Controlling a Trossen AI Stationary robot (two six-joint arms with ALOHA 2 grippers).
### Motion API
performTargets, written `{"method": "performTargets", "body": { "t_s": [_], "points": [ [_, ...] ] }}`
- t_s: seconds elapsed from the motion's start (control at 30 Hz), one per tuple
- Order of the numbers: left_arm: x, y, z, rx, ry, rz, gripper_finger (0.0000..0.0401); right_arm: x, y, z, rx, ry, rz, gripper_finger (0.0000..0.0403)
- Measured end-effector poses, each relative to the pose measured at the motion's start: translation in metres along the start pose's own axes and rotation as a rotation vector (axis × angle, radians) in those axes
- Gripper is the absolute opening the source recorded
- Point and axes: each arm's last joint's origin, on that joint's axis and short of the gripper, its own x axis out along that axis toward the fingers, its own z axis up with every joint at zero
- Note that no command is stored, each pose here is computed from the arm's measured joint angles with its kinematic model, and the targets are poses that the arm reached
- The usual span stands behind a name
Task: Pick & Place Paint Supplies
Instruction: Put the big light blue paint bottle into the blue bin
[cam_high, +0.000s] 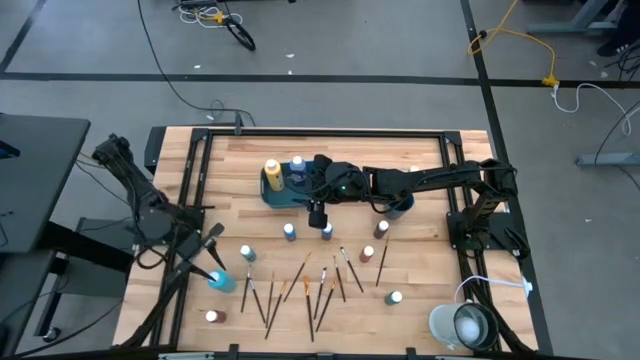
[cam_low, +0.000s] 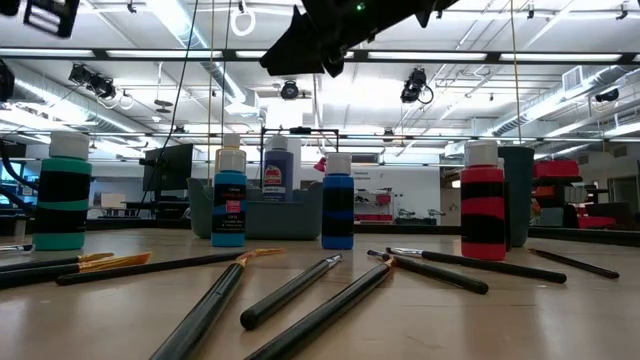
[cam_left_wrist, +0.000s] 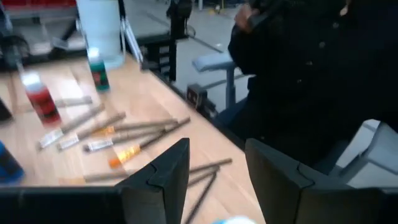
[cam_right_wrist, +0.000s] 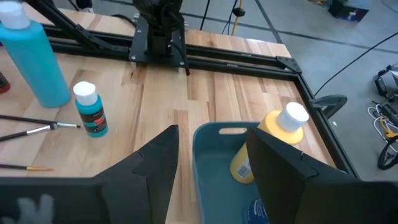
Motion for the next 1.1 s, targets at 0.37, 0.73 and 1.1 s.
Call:
{"method": "performTargets", "body": {
  "t_s": [0.37,0.73,1.1],
  "points": [
    [0.008,-0.001,-0.020,0.012,0.014,-0.083,0.0165,0.000,0.000,0.001,0.001,-0.011,-0.002,0.0191],
    [0.015,0.000,-0.042,0.020,0.051,-0.094,0.0165,0.000,0.000,0.001,0.000,-0.011,-0.002,0.0191],
    [0.015,0.002,-0.042,-0.049,0.019,-0.035,0.0161,0.000,0.000,0.001,-0.002,-0.013,-0.003,0.0191]
  ]
}}
